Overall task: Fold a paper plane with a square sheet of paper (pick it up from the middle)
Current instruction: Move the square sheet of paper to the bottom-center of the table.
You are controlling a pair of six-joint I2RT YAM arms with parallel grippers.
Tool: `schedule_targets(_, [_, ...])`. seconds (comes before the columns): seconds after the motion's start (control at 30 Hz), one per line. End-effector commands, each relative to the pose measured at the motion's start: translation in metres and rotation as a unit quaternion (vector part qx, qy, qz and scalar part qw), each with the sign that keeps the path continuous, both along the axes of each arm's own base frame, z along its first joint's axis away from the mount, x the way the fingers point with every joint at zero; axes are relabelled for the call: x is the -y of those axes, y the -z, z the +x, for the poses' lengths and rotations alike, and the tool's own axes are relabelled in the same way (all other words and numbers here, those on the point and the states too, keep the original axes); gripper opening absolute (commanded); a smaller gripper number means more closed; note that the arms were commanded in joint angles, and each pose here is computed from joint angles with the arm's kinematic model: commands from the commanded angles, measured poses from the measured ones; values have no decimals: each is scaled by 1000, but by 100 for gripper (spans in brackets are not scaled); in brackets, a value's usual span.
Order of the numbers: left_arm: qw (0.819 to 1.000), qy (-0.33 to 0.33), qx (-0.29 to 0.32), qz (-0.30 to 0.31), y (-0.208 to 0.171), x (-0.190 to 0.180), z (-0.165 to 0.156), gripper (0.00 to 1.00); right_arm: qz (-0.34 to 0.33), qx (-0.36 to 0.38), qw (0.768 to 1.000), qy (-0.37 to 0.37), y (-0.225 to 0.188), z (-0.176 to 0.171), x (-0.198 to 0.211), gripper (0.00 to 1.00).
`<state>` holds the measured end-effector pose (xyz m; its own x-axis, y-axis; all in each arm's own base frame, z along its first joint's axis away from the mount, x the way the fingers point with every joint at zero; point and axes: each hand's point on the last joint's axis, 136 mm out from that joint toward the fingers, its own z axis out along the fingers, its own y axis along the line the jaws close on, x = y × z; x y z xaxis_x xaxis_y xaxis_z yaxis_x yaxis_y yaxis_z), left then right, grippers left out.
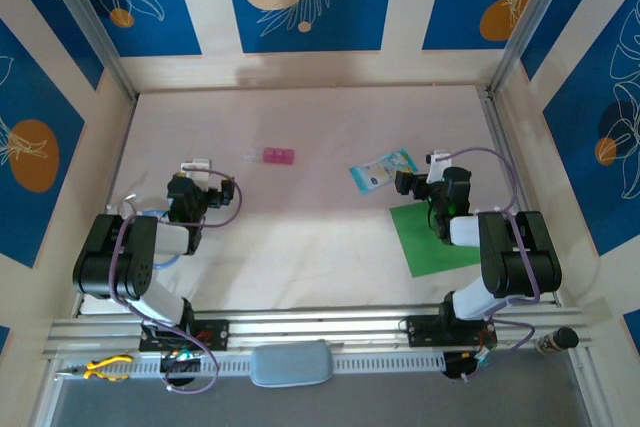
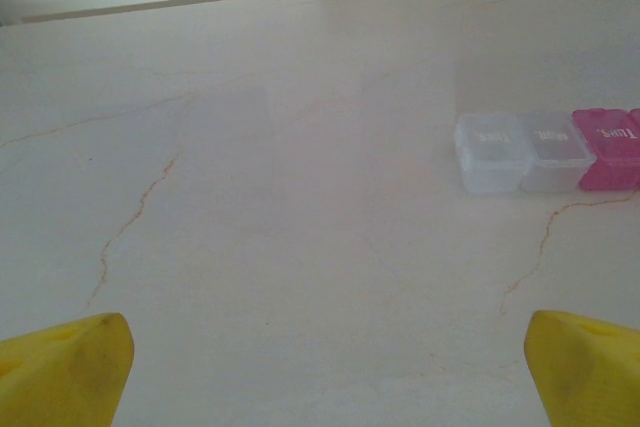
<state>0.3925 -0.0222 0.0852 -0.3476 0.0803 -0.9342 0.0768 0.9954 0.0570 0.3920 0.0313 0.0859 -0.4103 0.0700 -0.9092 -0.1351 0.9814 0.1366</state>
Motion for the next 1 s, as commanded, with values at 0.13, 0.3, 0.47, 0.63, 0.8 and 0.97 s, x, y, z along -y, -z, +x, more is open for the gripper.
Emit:
schedule_targets(0.13, [1000,19,11,3,-6,7,3,100,-4,15,1000,-1,-8,4,-1,99])
schedule_targets(0.3, [999,29,24,3,-9,10,0,100,-10,20,1000,-8,-9,2,-5,99])
schedule_targets(0.47, [998,26,53,1,-16,9,-10,100,-14,26,999,-16,-12,0,-8,99])
schedule_targets(0.63, [999,-5,52,-1,-34,-1,-14,100,3,-7,1000,-14,-35,-7,-9,99])
schedule_targets(0.8, [999,-35,7,-37,-57,-7,-18,100,59,-130,985,94,-47,-26,17,99])
schedule_targets(0.97, [984,-100,-48,-140,-76,-13,-30,100,172,-250,946,115,-60,-62,8,99])
